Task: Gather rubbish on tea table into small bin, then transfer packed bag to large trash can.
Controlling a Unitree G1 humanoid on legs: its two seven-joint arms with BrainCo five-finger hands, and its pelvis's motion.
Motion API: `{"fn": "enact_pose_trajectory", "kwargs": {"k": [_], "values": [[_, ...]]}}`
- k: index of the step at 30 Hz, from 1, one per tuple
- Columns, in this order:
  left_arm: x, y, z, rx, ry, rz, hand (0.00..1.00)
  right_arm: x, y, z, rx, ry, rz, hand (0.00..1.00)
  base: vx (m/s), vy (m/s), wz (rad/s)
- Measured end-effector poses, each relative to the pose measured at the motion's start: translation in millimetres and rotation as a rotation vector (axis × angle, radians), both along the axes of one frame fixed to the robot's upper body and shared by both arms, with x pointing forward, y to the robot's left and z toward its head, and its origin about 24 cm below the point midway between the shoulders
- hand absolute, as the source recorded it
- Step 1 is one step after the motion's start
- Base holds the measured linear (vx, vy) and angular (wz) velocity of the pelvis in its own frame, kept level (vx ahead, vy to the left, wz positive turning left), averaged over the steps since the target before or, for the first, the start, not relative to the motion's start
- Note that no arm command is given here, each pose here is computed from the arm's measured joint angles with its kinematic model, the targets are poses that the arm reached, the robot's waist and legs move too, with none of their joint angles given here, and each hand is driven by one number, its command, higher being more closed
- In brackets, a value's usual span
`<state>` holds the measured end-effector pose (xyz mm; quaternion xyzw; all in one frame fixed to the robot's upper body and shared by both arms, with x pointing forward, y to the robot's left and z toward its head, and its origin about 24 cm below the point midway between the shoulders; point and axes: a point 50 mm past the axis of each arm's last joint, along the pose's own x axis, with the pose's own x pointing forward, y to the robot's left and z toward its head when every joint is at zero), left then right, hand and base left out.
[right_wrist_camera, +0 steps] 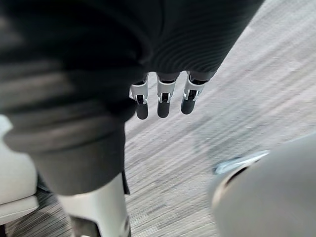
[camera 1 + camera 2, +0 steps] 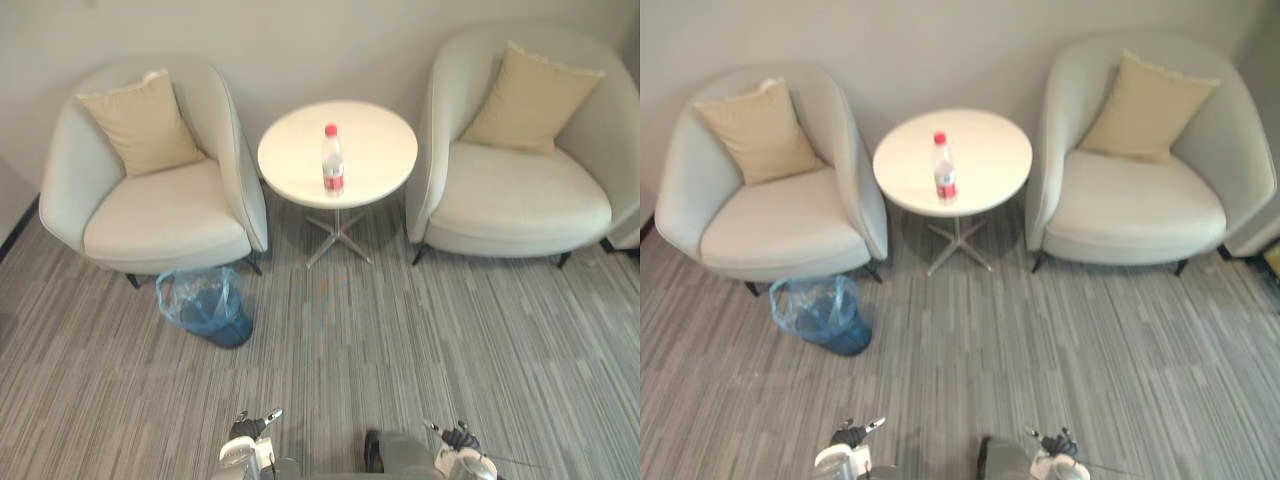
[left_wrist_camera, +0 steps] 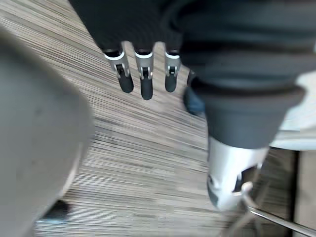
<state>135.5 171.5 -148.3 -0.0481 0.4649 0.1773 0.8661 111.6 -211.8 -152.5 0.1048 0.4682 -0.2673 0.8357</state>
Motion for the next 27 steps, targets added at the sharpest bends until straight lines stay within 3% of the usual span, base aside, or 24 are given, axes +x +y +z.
{"fn": "enact_pose_trajectory", "kwargs": {"k": [5,9,15,27], "values": [[6.9,-2.3,3.6,0.008,-0.033,-0.022,0.00,-3.2,4.4,-2.0,0.016,0.016,-0.008,0.00,0.43,0.087,-0.16],[4.0,10.7,2.5,0.029,-0.016,-0.027,0.00,-5.7,24.7,-5.4,0.066,0.022,0.028,0.00,0.59,0.204,-0.54],[5.0,1.4,-1.6,0.008,0.030,-0.081,0.00,-5.5,19.8,-2.4,0.050,-0.005,0.036,0.00,0.46,0.083,0.06],[-2.5,-12.4,-5.0,-0.044,0.040,-0.068,0.00,-7.3,-0.4,-1.8,-0.003,0.023,0.044,0.00,0.47,-0.196,0.44]]}}
